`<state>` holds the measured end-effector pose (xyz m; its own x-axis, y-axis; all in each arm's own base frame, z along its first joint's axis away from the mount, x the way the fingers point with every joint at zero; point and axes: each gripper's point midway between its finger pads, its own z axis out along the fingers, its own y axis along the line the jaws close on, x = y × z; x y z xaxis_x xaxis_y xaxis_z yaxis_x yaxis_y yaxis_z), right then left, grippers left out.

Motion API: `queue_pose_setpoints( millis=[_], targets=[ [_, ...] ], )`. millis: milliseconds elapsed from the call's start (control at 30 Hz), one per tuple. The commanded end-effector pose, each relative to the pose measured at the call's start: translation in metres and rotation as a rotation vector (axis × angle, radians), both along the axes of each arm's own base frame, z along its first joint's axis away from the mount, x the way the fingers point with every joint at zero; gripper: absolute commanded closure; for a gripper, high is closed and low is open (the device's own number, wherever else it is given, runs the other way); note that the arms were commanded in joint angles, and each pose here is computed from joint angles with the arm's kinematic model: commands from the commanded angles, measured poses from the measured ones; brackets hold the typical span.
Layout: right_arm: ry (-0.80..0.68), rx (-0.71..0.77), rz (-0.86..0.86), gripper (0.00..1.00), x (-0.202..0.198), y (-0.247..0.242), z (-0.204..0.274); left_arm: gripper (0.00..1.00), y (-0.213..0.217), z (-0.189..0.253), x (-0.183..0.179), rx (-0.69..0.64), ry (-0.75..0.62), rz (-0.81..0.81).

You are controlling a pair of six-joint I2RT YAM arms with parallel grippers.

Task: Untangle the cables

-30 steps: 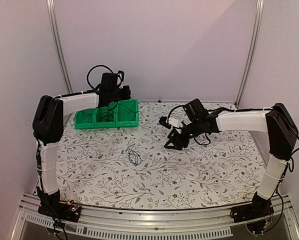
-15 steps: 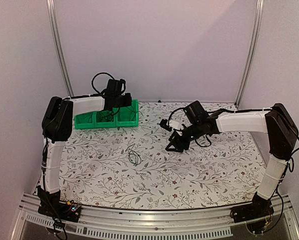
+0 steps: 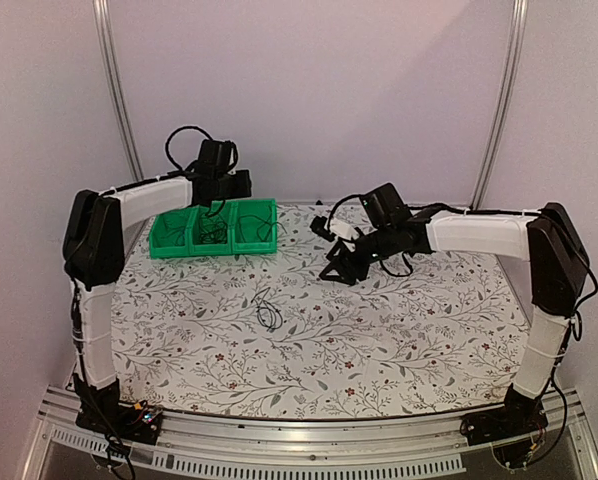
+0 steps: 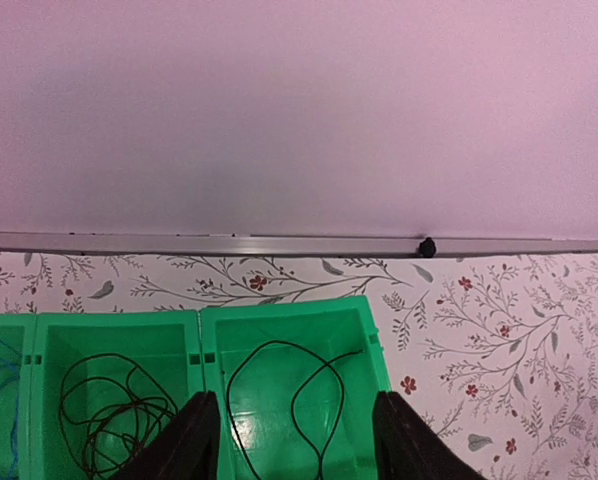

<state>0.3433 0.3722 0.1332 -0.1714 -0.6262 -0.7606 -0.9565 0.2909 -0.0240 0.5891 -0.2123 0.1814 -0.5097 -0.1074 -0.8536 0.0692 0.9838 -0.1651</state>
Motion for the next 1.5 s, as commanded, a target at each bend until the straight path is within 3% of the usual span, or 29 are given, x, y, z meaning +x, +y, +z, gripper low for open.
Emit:
queue_pose_setpoints(
  millis=[0, 133, 333, 500, 667, 867, 1000, 1200, 1467],
  targets=[
    [-0.030, 0.005, -0.007, 0.39, 0.014, 0.006, 0.003, 0.47, 0.016, 0.070, -0.018, -0.024, -0.076, -0.037],
    [-0.036, 0.011, -0.005, 0.39, 0.017, 0.009, 0.005, 0.47, -0.001, 0.067, -0.059, -0.088, -0.008, -0.193],
    [-0.047, 0.010, 0.004, 0.39, 0.016, 0.009, 0.008, 0.48, -0.040, 0.031, -0.176, -0.085, 0.131, -0.477],
    [-0.045, -0.005, 0.019, 0.41, 0.010, 0.005, 0.002, 0.50, -0.031, -0.020, -0.253, -0.157, 0.339, -0.472],
    [-0.017, -0.005, 0.053, 0.43, 0.000, 0.009, -0.004, 0.59, -0.038, -0.035, -0.294, -0.224, 0.414, -0.515],
    [0.016, 0.014, 0.106, 0.45, -0.017, 0.026, -0.009, 0.57, -0.045, -0.065, -0.317, -0.269, 0.581, -0.504],
    [0.051, 0.023, 0.151, 0.50, -0.030, 0.044, -0.016, 0.56, -0.050, -0.073, -0.316, -0.290, 0.599, -0.476],
    [0.125, 0.015, 0.187, 0.54, -0.047, 0.074, -0.037, 0.60, -0.059, -0.103, -0.327, -0.343, 0.752, -0.437],
    [0.140, 0.000, 0.178, 0.60, -0.051, 0.090, -0.055, 0.62, -0.061, -0.113, -0.321, -0.347, 0.756, -0.410]
  ],
)
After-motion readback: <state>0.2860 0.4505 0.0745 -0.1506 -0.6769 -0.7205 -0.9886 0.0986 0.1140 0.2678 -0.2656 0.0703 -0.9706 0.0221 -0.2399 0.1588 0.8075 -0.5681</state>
